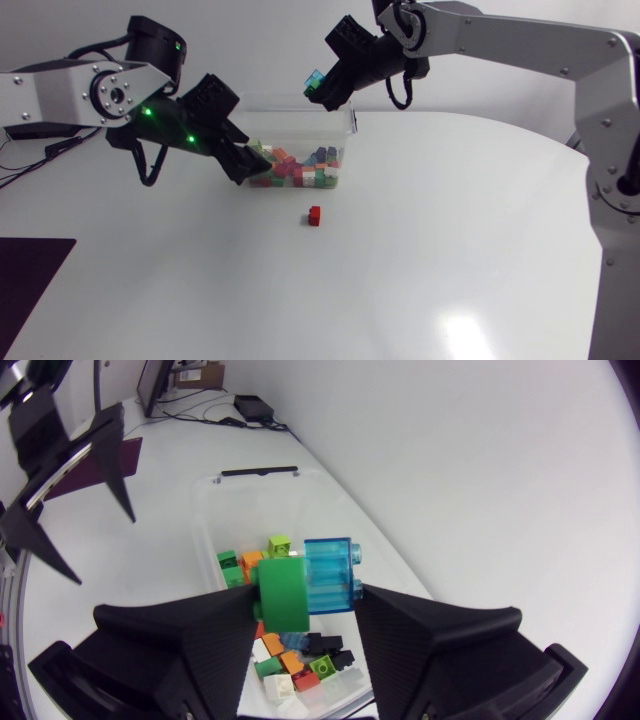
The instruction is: Place the duplo bricks in the container
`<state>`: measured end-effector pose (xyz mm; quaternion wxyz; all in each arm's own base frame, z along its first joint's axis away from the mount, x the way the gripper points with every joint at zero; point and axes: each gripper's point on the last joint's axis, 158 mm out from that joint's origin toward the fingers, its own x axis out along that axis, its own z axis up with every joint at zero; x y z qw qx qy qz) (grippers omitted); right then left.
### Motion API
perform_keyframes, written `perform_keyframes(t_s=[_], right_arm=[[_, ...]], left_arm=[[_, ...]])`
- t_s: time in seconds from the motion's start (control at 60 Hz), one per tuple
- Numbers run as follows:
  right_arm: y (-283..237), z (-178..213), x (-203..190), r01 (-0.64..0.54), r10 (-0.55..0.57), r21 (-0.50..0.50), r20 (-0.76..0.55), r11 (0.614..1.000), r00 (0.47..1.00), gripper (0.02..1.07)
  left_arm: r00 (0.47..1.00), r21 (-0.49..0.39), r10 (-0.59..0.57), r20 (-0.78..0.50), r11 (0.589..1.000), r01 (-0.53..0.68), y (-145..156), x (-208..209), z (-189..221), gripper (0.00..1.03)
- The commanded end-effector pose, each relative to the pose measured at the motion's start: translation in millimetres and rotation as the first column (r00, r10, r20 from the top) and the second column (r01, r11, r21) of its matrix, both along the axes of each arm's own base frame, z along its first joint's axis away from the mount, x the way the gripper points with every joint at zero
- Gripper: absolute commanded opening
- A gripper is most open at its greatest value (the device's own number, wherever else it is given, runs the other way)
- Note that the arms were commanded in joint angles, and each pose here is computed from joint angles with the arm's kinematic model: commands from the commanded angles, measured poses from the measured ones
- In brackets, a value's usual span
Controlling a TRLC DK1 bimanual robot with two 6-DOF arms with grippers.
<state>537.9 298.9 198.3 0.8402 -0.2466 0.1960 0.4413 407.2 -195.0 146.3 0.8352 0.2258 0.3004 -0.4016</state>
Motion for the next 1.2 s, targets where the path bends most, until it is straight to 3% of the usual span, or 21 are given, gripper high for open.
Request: perform_keyframes(t_s=[0.0, 0.05, 0.117, 0.317, 0.55, 0.767, 0.95, 1.183], right_arm=[[9, -12, 12, 0.038, -0.037, 0.032, -0.035, 0.999, 0.999, 0.73], [10, -12, 19, 0.065, -0.064, 0.035, -0.034, 0.997, 0.997, 0.93], [9, -10, 31, 0.119, -0.118, 0.036, -0.023, 0.992, 0.993, 1.02], [0, 22, 37, 0.167, -0.169, 0.060, 0.018, 0.984, 0.986, 1.02], [-37, 46, 7, 0.192, -0.195, 0.061, 0.035, 0.979, 0.980, 1.02], [-61, 34, -43, 0.151, -0.152, 0.038, 0.024, 0.988, 0.988, 1.02], [-75, 20, -80, 0.127, -0.128, 0.026, 0.020, 0.992, 0.992, 1.02], [-90, 4, -117, 0.104, -0.103, 0.022, -0.012, 0.994, 0.995, 1.02]], left_arm=[[0.995, 0.041, -0.099, -0.021, 0.994, 0.100, -10, -24, -21, 1.00], [0.991, 0.058, -0.127, -0.034, 0.990, 0.129, -13, -28, -32, 0.99], [0.985, 0.072, -0.163, -0.060, 0.983, 0.167, -17, -35, -48, 0.99], [0.964, 0.117, -0.249, -0.092, 0.959, 0.258, -28, -42, -90, 0.99], [0.952, 0.140, -0.302, -0.040, 0.942, 0.305, -41, -26, -112, 0.99], [0.905, 0.156, -0.424, 0.016, 0.895, 0.417, -66, -16, -125, 0.99], [0.874, 0.119, -0.484, 0.043, 0.871, 0.476, -86, -5, -125, 0.99], [0.840, 0.122, -0.542, -0.021, 0.833, 0.540, -94, 6, -148, 0.98]])
